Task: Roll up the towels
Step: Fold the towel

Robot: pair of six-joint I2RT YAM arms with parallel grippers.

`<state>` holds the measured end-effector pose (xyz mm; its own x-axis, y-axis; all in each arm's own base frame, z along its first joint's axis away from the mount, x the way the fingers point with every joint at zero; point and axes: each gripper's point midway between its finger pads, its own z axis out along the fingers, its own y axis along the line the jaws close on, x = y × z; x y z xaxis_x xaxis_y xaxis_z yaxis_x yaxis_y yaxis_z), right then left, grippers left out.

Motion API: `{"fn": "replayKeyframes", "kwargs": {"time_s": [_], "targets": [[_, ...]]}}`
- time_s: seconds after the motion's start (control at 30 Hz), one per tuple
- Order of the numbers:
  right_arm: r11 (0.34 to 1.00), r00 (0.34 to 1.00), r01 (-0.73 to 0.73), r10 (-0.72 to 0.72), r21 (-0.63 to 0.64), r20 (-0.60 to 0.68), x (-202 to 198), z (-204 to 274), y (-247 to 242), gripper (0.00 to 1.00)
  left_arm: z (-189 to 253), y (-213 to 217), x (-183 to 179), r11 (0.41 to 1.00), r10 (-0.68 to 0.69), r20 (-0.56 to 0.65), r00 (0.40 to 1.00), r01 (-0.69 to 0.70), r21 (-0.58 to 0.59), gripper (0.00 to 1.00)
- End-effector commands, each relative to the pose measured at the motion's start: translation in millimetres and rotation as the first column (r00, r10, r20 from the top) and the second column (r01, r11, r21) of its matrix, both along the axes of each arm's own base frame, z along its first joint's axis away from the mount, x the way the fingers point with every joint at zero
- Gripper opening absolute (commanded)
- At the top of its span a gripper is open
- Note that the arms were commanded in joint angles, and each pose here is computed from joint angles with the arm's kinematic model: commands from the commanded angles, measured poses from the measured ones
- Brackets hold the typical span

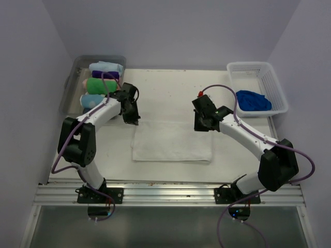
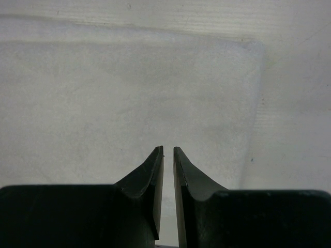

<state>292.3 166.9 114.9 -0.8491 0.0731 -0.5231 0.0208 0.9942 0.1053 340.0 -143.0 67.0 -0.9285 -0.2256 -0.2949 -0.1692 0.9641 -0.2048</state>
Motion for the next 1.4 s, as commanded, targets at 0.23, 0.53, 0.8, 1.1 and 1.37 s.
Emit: {"fn": "replayKeyframes", "kwargs": {"time_s": [0.23,0.53,0.8,1.1,1.37], "targets": [[0.998,0.999,0.049,-0.049,-0.039,0.005,2.4,-9.5,-13.4,0.18,84.5,-9.1,27.3,0.998,0.025,0.193,0.981,-0.012,-0.067,0.0],[0.997,0.998,0.061,-0.061,-0.04,0.006,2.0,-12.3,-17.8,0.18,77.3,-13.3,47.6,0.999,0.015,0.182,0.983,-0.007,-0.045,0.0],[0.995,0.997,0.068,-0.07,-0.069,-0.036,-2.5,-33.6,-24.1,0.25,57.3,-16.0,75.4,1.0,0.006,0.172,0.985,-0.006,0.0,0.0],[0.989,0.985,0.138,-0.143,-0.059,-0.098,-4.3,-60.5,-45.2,0.63,55.8,-19.9,74.9,1.0,-0.008,0.169,0.986,0.011,-0.017,0.0],[0.982,0.972,0.177,-0.165,0.062,-0.167,-7.9,-96.4,-40.7,0.44,68.8,-20.7,74.9,1.0,-0.005,0.2,0.98,0.011,-0.029,0.0]]}}
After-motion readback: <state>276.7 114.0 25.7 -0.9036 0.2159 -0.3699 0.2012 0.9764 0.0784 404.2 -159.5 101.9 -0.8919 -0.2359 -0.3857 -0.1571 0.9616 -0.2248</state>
